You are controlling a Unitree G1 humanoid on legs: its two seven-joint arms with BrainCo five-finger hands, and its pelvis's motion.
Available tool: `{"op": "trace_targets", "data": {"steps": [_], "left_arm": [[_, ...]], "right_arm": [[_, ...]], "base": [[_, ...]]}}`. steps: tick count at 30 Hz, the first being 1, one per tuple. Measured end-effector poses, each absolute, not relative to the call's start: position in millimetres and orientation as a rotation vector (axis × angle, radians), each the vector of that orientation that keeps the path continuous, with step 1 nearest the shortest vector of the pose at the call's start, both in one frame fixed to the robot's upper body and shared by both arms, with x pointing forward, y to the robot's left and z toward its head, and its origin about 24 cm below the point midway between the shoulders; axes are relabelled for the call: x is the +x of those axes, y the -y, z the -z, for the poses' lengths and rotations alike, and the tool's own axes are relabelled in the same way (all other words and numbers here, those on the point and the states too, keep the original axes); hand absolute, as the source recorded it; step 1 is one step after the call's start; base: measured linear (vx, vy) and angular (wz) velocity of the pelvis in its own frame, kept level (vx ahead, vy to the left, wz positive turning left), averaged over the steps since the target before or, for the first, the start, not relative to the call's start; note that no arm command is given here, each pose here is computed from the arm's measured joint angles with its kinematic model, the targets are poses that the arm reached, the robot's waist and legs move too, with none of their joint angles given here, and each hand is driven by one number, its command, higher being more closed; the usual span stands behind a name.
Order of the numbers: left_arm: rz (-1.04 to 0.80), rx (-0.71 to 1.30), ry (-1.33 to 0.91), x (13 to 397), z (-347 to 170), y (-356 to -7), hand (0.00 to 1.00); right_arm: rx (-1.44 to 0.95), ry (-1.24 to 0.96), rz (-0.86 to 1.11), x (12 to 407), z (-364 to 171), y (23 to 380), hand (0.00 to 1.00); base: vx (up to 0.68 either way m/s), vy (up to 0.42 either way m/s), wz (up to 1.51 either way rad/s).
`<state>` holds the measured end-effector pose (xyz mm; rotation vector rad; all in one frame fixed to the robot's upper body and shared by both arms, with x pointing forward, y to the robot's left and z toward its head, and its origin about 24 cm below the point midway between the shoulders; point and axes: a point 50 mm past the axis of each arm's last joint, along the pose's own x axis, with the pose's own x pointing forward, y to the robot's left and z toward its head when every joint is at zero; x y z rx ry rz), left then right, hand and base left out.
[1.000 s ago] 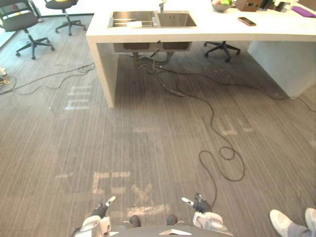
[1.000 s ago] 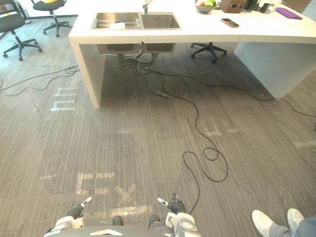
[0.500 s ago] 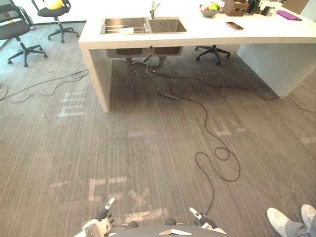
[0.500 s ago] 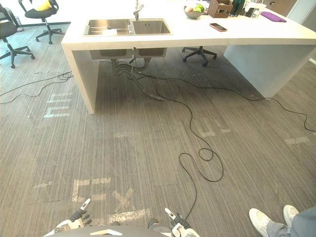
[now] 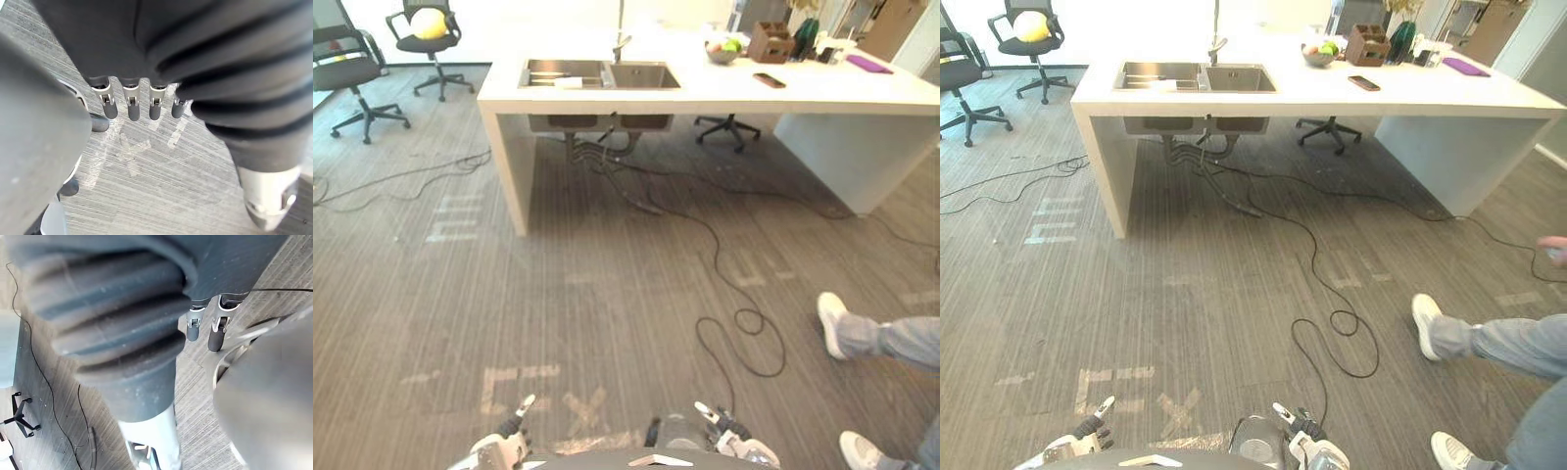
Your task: Walk over to the sink, pick up the cup, carry it to the dishwasher, place the cup inside the dishwasher, then close the dishwasher door
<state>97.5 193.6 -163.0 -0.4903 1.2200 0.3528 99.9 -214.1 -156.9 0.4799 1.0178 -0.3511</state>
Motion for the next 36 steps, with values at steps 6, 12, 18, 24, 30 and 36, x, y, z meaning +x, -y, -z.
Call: {"op": "trace_targets", "data": {"steps": [6,12,18,24,30,36], "left_arm": [[-0.231,-0.488,-1.070,135.1,148.3,-177.4,0.00],[-0.219,-0.551,-1.037,136.3,145.0,-155.3,0.00],[-0.262,-0.562,-0.960,141.9,139.9,-148.1,0.00],[-0.277,-0.571,-0.669,180.6,98.4,-149.8,0.00],[-0.298,-0.589,-0.461,206.6,56.7,-152.7,0.00],[-0.340,-0.556,-0.289,226.7,25.1,-173.7,0.00]], "right_arm": [[0.571,-1.031,0.402,91.9,159.7,208.3,0.00],[0.654,-1.081,0.539,65.0,164.4,214.4,0.00],[0.655,-1.106,0.570,51.6,165.2,227.0,0.00],[0.586,-0.991,0.429,105.1,150.9,241.8,0.00],[0.560,-0.923,0.356,126.7,142.2,238.8,0.00],[0.699,-0.963,0.446,102.4,153.2,224.1,0.00]], "base": [[0.22,-0.130,0.30],[0.38,-0.293,0.12],[0.43,-0.254,-0.12],[0.42,-0.035,-0.23],[0.41,0.135,-0.05],[0.36,0.177,0.19]]}}
